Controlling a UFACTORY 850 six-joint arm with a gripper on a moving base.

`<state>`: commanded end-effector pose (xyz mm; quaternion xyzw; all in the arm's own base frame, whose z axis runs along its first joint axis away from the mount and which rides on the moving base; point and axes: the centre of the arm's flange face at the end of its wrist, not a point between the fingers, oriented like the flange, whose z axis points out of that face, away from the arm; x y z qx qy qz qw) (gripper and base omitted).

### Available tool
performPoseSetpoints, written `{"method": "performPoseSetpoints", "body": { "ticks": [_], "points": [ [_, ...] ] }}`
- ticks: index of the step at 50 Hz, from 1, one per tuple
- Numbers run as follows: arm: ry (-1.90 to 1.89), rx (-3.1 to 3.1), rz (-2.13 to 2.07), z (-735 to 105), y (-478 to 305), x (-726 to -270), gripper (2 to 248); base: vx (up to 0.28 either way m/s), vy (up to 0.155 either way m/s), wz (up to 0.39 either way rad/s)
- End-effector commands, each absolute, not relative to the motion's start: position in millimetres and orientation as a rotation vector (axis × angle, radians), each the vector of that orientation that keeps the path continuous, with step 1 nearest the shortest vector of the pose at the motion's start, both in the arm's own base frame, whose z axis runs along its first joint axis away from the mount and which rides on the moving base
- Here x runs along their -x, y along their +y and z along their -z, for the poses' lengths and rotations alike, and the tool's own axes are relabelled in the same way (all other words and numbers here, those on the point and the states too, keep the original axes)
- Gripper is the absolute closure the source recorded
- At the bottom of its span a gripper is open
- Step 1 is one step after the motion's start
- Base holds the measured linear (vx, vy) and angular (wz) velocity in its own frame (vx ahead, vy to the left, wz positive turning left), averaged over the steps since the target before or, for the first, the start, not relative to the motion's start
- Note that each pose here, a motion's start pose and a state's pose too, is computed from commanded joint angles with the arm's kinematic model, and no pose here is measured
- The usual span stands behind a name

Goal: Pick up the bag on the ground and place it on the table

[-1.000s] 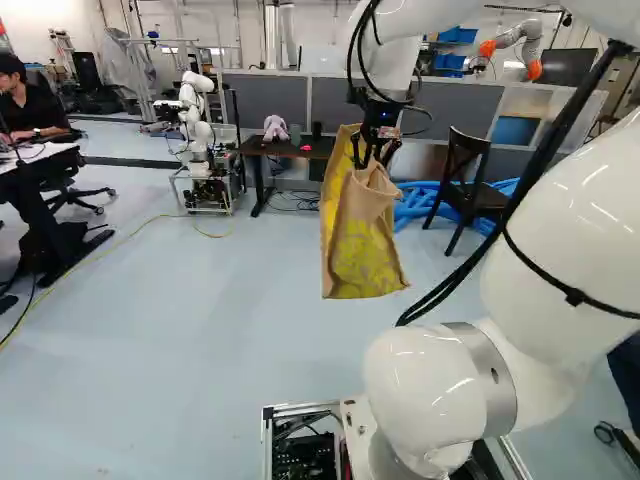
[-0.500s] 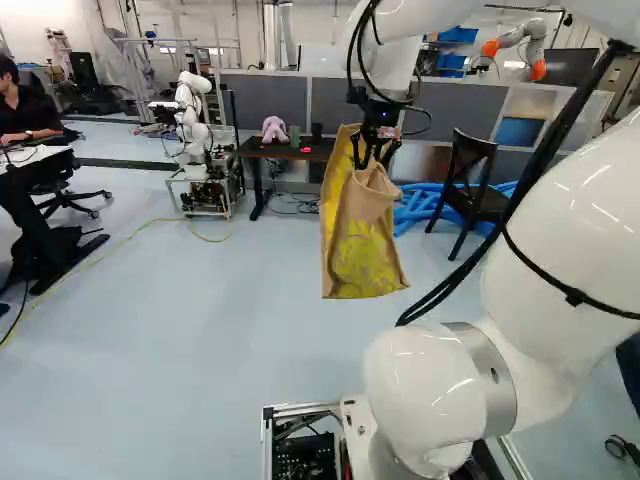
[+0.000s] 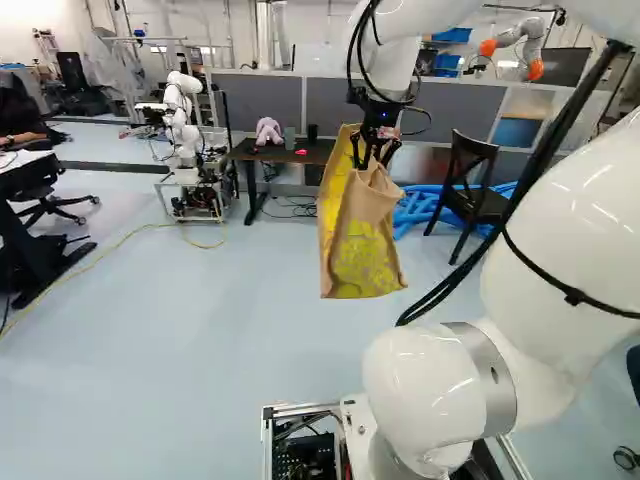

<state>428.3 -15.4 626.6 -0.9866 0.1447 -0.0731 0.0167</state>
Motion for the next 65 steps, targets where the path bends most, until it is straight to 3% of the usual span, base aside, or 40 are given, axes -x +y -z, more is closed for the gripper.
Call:
{"method": "performPoseSetpoints", "body": {
  "ticks": [47,65],
  "points": [
    [0.450,3.067,0.227,-626.6,-15.4,-428.3,229,0.148,-0.032,-0.166],
    [0.450,3.067,0.227,-626.6,-15.4,-428.3,229,0.141,-0.004,-0.021]
  ]
}}
